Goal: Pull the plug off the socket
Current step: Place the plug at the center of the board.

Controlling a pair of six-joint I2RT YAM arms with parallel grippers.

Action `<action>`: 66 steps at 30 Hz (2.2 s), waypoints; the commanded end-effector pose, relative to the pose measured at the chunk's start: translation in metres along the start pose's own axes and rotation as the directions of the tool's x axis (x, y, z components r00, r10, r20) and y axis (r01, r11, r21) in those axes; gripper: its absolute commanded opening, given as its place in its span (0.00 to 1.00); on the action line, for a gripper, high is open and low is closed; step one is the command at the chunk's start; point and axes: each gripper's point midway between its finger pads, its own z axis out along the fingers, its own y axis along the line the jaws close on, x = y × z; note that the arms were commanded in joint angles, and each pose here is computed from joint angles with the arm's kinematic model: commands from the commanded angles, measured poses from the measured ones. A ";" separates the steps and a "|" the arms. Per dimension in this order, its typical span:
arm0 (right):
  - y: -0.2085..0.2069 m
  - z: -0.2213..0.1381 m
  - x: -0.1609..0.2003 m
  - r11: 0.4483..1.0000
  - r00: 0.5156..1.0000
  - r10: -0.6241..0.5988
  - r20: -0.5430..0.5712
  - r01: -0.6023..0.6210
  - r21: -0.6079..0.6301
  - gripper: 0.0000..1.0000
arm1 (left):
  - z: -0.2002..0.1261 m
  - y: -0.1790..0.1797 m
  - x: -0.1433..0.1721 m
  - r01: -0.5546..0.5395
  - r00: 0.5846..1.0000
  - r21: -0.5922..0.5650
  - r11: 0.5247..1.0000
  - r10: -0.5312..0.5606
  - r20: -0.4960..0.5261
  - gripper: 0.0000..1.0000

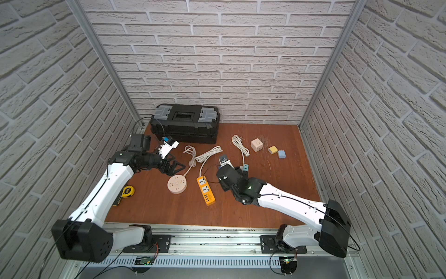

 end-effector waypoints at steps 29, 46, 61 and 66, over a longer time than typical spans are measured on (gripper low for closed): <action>-0.323 0.102 0.093 0.475 0.727 0.685 0.051 -0.498 0.725 0.03 | 0.031 0.008 0.089 0.150 0.983 0.046 0.988 -0.145 -0.110 0.98; -0.351 0.102 0.112 0.413 0.664 0.746 0.043 -0.513 0.753 0.43 | 0.034 0.001 0.090 0.118 0.985 0.054 0.992 -0.110 -0.133 0.98; -0.344 0.094 0.106 0.457 0.663 0.748 -0.003 -0.512 0.728 0.91 | 0.034 0.000 0.091 0.117 0.984 0.057 0.992 -0.108 -0.140 0.98; -0.335 0.079 0.093 0.483 0.674 0.739 0.011 -0.540 0.690 0.90 | 0.034 0.001 0.091 0.111 0.985 0.055 0.992 -0.102 -0.138 0.98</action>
